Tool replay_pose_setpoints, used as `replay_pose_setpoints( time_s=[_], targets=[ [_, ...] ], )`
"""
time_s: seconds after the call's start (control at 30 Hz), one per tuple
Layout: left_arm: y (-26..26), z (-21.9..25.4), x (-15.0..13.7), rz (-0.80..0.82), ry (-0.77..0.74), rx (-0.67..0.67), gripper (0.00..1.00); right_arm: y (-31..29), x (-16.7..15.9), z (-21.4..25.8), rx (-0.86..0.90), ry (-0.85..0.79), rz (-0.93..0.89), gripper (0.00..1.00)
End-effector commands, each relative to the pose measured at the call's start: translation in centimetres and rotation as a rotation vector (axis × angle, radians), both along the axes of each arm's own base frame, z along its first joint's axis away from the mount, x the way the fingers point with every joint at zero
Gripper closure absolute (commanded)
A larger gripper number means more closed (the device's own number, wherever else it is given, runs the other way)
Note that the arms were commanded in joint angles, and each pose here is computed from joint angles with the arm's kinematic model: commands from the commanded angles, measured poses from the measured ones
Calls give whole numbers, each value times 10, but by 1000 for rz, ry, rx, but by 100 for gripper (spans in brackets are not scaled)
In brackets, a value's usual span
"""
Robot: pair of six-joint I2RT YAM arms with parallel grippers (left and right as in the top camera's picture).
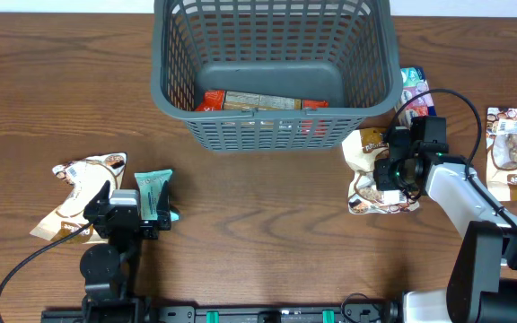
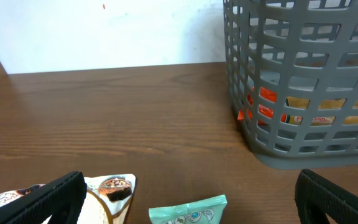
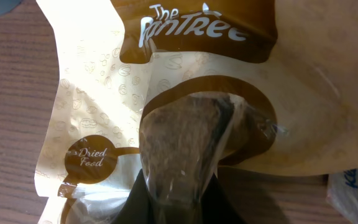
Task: Pack container
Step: 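Lift the Pantree pouch and carry it into the basket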
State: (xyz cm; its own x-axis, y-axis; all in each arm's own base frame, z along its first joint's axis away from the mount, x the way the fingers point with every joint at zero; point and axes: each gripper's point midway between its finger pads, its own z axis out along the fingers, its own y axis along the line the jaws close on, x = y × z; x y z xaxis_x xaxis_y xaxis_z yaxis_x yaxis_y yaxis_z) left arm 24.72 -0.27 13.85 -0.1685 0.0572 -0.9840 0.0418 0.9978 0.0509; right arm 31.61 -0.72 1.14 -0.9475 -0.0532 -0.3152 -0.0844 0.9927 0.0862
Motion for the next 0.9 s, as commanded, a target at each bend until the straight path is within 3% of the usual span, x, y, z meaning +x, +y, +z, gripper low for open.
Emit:
replay_pose_setpoints(
  time_s=[0.0, 0.37, 0.7, 0.87],
  targets=[
    [-4, -16, -2, -20, 49, -14, 1, 2, -4, -10, 2, 21, 7, 99],
    [-4, -16, -2, -20, 49, -14, 1, -3, 22, 26, -17, -63, -4, 99],
    [-4, -16, -2, -21, 49, -15, 1, -32, 75, 158, -166, -377, -73, 99],
    [-4, -16, -2, -21, 49, -14, 1, -62, 79, 218, -259, -511, -270, 99]
  ],
)
